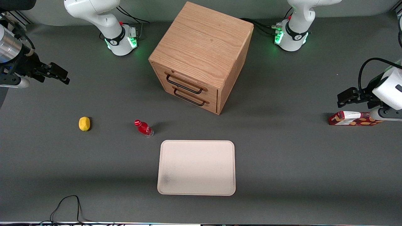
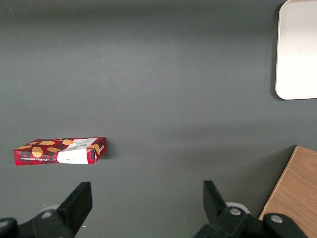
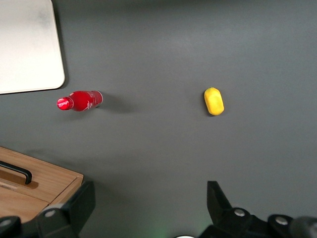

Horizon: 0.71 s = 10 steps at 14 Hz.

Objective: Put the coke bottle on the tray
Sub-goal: 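Move the right gripper down toward the red Coca-Cola bottle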

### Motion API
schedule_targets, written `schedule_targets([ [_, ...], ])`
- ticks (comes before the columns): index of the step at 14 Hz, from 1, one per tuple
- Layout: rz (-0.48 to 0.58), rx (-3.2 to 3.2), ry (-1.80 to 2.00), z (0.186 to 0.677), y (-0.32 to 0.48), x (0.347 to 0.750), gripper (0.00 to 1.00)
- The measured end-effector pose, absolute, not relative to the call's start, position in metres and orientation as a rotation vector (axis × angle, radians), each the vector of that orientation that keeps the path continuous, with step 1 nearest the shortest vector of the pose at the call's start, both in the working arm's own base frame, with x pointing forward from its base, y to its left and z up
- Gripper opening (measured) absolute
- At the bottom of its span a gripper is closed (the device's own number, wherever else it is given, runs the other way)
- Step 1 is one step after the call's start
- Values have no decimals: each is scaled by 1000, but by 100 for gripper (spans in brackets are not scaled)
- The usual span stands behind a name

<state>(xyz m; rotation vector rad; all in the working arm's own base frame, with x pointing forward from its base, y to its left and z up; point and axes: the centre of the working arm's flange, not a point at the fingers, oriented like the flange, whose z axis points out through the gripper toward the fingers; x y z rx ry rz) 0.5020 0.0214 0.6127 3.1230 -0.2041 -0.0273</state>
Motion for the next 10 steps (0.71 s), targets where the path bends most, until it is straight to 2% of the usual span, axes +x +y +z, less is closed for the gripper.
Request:
schedule_targets([
  [3,-12,3121,-194,617,26,506,100],
  [6,3,3107,-131,616,62,531,100],
  [10,-35,3129,-100,572,149,574,100],
])
